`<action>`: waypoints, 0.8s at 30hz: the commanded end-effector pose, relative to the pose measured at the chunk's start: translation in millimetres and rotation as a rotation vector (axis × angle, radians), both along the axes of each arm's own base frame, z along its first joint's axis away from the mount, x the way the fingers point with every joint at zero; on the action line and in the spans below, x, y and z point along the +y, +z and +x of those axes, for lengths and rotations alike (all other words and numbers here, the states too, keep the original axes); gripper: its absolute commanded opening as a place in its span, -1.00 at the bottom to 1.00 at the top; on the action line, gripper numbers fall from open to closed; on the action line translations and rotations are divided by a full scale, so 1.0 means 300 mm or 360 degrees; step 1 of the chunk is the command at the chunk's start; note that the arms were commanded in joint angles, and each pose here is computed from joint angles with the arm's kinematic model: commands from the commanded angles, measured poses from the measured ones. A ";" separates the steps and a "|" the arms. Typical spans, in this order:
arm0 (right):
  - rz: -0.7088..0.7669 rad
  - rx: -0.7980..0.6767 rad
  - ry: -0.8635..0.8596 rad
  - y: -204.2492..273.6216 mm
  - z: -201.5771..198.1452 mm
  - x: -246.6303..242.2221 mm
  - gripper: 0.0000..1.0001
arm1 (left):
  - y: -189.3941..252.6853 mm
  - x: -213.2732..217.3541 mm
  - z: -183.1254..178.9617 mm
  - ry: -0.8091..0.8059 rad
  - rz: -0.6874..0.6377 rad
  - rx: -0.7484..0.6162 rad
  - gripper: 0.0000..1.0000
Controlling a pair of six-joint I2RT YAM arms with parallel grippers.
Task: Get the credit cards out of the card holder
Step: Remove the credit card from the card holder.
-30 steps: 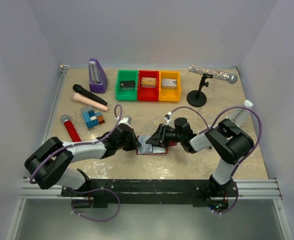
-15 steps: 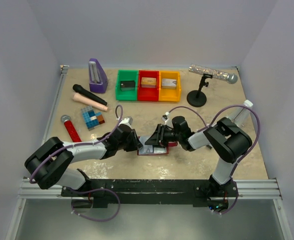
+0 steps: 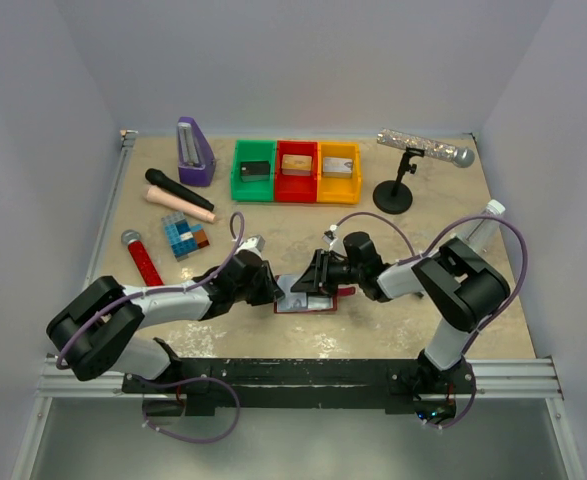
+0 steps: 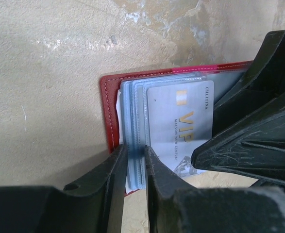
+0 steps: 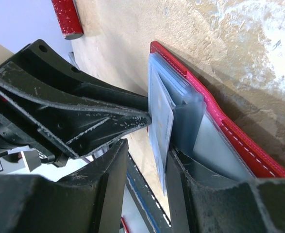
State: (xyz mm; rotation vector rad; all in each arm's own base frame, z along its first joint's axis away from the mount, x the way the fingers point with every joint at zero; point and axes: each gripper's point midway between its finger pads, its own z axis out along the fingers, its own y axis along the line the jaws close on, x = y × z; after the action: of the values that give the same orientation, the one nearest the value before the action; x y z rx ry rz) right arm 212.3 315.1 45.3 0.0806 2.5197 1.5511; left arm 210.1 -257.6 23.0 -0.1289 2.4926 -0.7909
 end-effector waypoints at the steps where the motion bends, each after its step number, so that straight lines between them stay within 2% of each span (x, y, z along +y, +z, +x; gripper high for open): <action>1: 0.0032 -0.0109 0.0032 0.062 0.010 0.015 -0.22 | -0.095 0.063 -0.072 -0.0004 0.0155 0.0160 -0.53; 11: 0.0002 -0.0135 0.0033 0.074 0.001 -0.002 -0.23 | -0.121 0.089 -0.067 0.0034 0.0234 0.0171 -1.00; 24: -0.0024 -0.0144 0.0030 0.072 -0.008 -0.014 -0.24 | -0.135 0.119 -0.067 0.0078 0.0290 0.0176 -1.00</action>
State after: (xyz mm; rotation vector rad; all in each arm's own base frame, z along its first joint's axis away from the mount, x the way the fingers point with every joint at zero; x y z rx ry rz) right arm 208.9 308.8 53.2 0.0416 2.5220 1.5016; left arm 210.8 -255.1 17.6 -0.1657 2.5089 -0.7627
